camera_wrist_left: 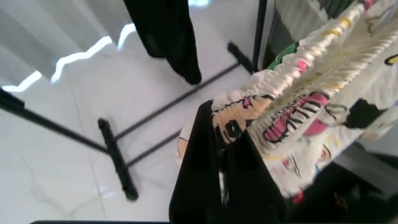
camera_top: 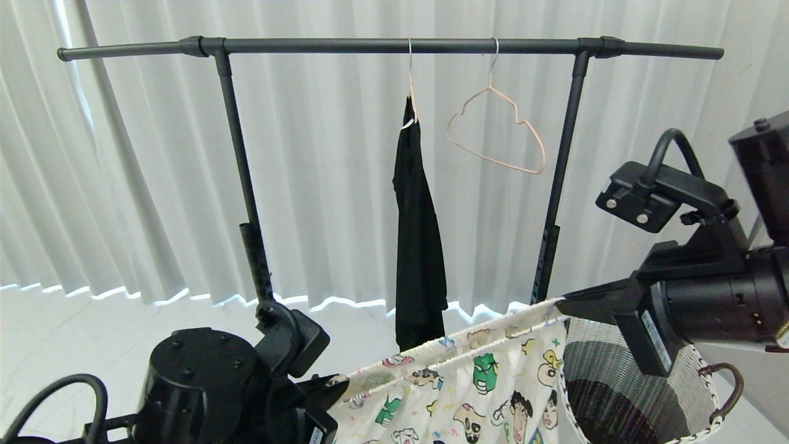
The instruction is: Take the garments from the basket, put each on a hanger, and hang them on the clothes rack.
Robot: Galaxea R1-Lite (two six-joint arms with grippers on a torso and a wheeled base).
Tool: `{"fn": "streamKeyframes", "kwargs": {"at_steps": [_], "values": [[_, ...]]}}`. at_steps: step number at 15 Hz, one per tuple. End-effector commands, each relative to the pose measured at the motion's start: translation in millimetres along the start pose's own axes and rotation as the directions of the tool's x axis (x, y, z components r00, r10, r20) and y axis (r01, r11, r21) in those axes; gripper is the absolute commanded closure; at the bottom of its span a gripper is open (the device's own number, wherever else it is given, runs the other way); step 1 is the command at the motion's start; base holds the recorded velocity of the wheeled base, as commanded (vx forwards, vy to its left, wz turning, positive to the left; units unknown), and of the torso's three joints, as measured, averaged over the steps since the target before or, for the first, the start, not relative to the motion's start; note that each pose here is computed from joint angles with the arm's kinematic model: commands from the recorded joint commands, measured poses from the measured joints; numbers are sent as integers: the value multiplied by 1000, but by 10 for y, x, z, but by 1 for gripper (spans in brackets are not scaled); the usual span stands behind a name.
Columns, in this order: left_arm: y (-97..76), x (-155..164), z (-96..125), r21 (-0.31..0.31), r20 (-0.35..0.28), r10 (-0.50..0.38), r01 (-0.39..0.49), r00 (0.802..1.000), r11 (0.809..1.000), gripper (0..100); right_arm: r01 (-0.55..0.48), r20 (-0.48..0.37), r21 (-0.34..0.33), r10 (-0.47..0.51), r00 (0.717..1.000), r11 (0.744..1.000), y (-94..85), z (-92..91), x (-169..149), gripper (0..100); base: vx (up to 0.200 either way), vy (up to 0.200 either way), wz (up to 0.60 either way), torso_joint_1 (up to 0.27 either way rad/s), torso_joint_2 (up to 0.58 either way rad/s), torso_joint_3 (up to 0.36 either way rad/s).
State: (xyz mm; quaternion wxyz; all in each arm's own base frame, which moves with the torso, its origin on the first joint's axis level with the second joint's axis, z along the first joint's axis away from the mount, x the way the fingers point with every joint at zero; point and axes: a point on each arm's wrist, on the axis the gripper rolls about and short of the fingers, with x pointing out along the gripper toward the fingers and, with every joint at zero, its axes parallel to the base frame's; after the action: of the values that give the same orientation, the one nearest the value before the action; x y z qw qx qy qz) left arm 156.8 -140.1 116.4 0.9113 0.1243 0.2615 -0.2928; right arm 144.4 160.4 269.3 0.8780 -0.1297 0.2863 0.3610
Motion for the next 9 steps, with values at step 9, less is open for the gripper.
{"fn": "streamKeyframes", "kwargs": {"at_steps": [9], "values": [[137, -1290, 1806, -31, 93, -306, 310, 947, 950, 100, 48, 213, 38, -55, 976, 998, -135, 478, -638, 100, 0, 0, 0, 0, 0, 0]]}}
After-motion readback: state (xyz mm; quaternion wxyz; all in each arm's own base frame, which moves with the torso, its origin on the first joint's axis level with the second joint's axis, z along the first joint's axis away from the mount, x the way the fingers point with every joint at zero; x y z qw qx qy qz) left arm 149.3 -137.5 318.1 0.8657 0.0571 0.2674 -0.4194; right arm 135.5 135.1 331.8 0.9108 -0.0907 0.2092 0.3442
